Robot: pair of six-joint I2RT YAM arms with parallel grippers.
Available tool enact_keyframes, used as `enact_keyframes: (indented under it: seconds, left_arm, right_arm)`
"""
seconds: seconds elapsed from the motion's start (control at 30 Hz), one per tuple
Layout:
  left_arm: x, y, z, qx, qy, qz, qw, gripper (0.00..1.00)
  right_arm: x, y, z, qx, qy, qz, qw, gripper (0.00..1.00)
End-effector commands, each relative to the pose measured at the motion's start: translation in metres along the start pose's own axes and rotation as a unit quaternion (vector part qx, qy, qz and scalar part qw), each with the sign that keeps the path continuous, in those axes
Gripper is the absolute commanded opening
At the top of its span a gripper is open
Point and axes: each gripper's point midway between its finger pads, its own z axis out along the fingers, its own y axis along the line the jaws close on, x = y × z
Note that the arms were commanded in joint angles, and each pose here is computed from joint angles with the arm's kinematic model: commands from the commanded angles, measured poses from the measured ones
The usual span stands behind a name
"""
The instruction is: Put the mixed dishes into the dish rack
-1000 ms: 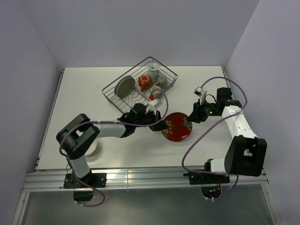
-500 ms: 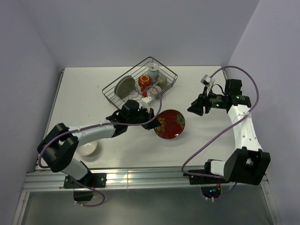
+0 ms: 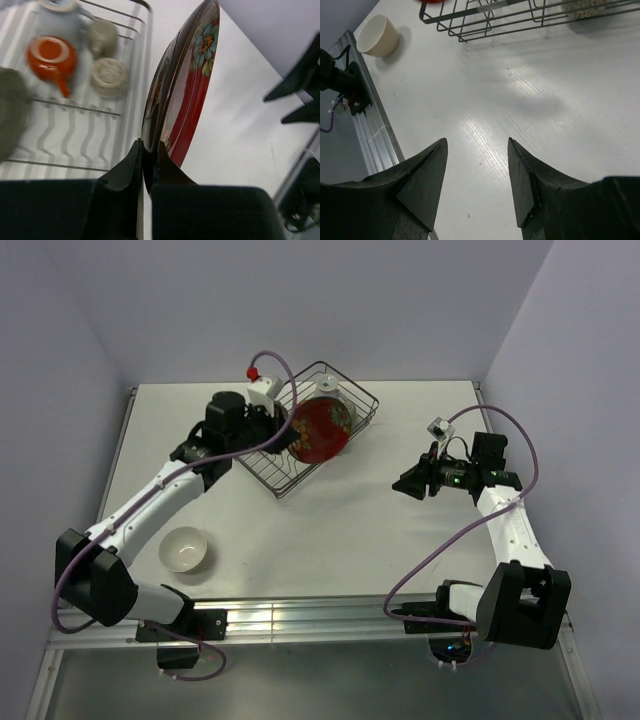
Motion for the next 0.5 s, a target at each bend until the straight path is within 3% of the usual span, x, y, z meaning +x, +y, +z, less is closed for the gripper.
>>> enact_keyframes:
  seconds: [0.0,0.13,0.3,0.47]
  left_arm:
    - [-0.051,0.036,-0.01,-0.067,-0.041,0.033,0.996,0.0]
    - [-0.051,0.089,0.001,-0.166,0.0,0.059,0.984,0.0]
    - [-0.074,0.123,0.005,-0.233,-0.002,0.094,0.968,0.0]
    - [-0.072,0.151,0.008,-0.283,0.019,0.141,0.949,0.0]
  right_arm:
    - [-0.015,-0.009,-0.001,0.023,-0.029,-0.032,0.999,0.59]
    - [-0.004,-0.016,0.003,0.031,-0.026,-0.027,0.999,0.59]
    - [0.002,-0.023,0.005,0.036,-0.018,-0.019,0.999,0.59]
    - [0.005,-0.026,0.005,0.037,-0.014,-0.016,0.999,0.59]
